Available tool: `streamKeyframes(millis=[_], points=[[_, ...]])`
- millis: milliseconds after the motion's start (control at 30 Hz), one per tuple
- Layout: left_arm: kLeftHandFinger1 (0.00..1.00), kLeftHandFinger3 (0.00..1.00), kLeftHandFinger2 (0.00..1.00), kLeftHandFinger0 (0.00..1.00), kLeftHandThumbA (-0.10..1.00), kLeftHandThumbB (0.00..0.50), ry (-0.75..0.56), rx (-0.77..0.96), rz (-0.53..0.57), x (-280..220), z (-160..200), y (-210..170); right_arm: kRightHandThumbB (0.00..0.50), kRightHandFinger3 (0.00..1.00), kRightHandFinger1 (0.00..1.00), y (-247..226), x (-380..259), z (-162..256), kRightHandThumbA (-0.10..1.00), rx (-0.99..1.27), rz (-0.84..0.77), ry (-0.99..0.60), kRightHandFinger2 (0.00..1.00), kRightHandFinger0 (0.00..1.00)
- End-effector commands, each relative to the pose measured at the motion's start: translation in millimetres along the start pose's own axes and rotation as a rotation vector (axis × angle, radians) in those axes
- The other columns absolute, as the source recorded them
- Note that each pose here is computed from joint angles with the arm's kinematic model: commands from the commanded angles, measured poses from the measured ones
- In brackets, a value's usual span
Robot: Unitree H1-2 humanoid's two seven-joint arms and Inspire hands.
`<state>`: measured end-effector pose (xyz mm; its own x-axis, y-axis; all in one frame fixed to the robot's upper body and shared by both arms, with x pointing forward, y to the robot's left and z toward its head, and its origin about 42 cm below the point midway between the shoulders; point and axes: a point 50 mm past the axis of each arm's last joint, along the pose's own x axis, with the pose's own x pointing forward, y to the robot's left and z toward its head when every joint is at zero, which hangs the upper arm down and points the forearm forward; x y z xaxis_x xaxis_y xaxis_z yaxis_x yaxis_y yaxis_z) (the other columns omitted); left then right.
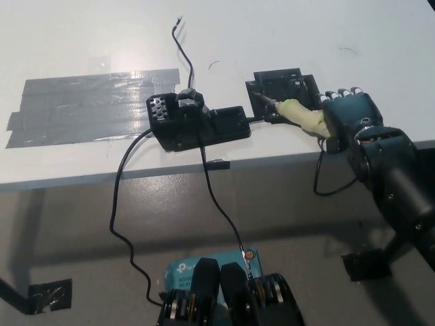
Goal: The robot uses its right hand to grab the soldering gun kept on the middle of the table and pulls it out of its base and keep it on the right side of the base
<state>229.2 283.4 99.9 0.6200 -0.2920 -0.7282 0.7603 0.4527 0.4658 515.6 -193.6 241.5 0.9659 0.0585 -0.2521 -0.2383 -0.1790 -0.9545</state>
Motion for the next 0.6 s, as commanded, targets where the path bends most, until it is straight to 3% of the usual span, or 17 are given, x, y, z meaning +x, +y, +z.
streamKeyframes(millis=[0, 33, 100, 267, 333, 400, 467, 500, 567], points=[[0.95, 1.0, 1.0, 0.89, 0.8, 0.217, 0.008, 0.005, -0.005, -5.2, -1.5, 1.5, 0.385, 1.0, 1.0, -51.9, -3.2, -7.4, 1.0, 0.051, -0.063, 0.02, 1.0, 1.0], [0.98, 1.0, 1.0, 0.91, 0.8, 0.212, 0.008, 0.004, -0.006, -5.4, -1.6, 2.7, 0.403, 1.0, 1.0, -58.9, -3.5, -9.3, 1.0, 0.074, -0.096, 0.001, 1.0, 1.0], [0.99, 1.0, 1.0, 0.93, 0.8, 0.221, 0.007, 0.002, -0.008, -5.7, -1.1, 3.2, 0.499, 1.0, 1.0, -69.6, -7.1, -10.8, 1.0, 0.076, -0.11, 0.004, 1.0, 1.0], [0.99, 1.0, 1.0, 0.92, 0.8, 0.207, 0.014, 0.009, 0.001, -5.8, -1.3, 4.5, 0.5, 1.0, 1.0, -101.6, -14.3, -11.0, 1.0, 0.176, -0.083, -0.017, 1.0, 1.0], [1.0, 1.0, 1.0, 0.94, 0.8, 0.207, 0.022, 0.018, 0.006, -6.5, -1.4, 3.1, 0.5, 1.0, 1.0, -111.5, -21.8, -14.4, 0.85, 0.232, -0.05, -0.042, 1.0, 1.0], [1.0, 1.0, 1.0, 0.94, 0.79, 0.203, 0.024, 0.015, 0.003, -8.9, -2.6, 0.1, 0.5, 1.0, 1.0, -116.4, -30.2, -19.9, 0.8, 0.298, -0.02, -0.066, 1.0, 1.0], [1.0, 1.0, 1.0, 0.97, 0.79, 0.2, 0.026, 0.012, 0.001, -10.2, -3.7, -1.6, 0.5, 1.0, 1.0, -118.5, -35.6, -23.7, 0.82, 0.323, -0.016, -0.086, 1.0, 1.0], [0.98, 1.0, 1.0, 0.92, 0.79, 0.199, 0.032, 0.007, -0.008, -9.3, -7.0, -3.3, 0.5, 1.0, 1.0, -124.5, -47.7, -33.1, 0.81, 0.38, -0.014, -0.121, 1.0, 1.0], [0.99, 1.0, 1.0, 0.92, 0.77, 0.208, 0.027, -0.014, -0.01, -6.8, -9.0, -3.7, 0.5, 1.0, 1.0, -130.3, -64.1, -47.1, 0.85, 0.457, -0.034, -0.167, 1.0, 1.0]])
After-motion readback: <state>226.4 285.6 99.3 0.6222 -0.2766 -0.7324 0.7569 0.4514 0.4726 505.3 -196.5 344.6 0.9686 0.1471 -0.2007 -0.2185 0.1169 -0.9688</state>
